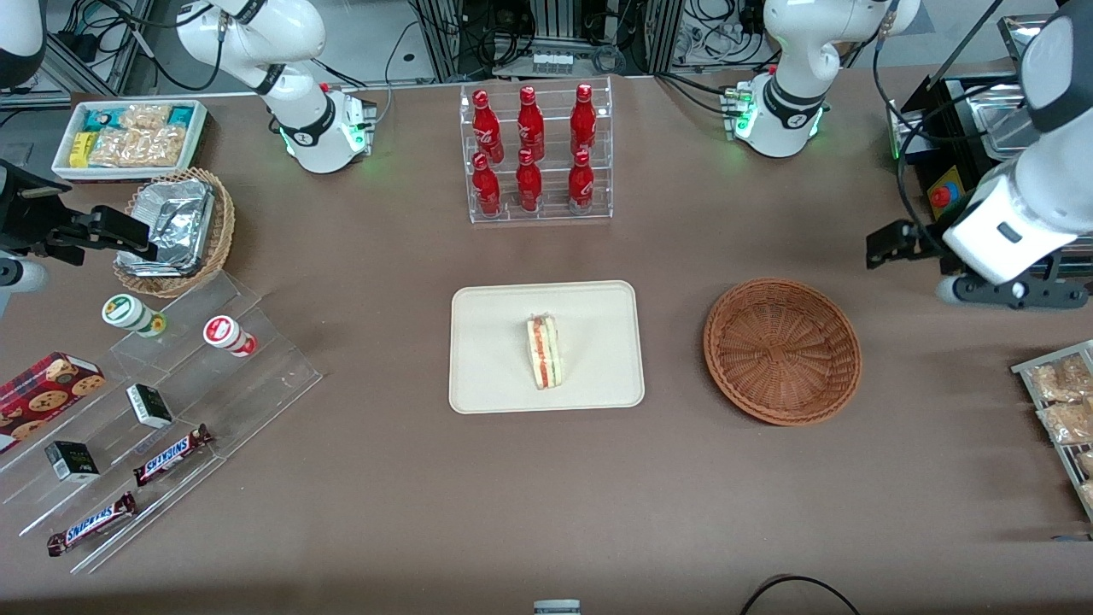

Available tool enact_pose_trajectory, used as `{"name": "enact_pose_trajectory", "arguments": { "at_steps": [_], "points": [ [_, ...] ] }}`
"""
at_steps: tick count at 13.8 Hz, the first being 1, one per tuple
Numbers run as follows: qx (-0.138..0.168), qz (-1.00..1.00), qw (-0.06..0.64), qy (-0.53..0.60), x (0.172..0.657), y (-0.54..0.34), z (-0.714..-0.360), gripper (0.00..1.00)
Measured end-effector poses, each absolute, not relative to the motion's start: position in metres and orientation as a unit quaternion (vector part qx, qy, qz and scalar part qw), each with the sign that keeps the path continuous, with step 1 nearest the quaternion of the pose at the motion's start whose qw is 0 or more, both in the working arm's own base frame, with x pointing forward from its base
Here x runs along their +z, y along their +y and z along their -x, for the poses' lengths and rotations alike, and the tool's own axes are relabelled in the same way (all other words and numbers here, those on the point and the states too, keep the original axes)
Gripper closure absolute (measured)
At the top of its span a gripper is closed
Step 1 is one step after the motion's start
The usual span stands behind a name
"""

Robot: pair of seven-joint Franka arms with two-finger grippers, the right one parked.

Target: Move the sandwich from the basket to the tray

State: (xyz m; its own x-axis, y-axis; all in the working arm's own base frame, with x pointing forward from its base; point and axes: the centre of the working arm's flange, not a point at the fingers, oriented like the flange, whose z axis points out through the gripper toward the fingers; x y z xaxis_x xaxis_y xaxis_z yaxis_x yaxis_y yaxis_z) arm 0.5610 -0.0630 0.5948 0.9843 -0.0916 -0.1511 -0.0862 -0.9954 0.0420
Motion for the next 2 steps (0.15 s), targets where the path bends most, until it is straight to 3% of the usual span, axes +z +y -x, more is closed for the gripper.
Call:
{"name": "enact_pose_trajectory", "arguments": {
  "at_steps": [2],
  "points": [
    [-0.079, -0.996, 0.017, -0.043, 0.6021, -0.0603, -0.5545, 0.00]
  ]
}}
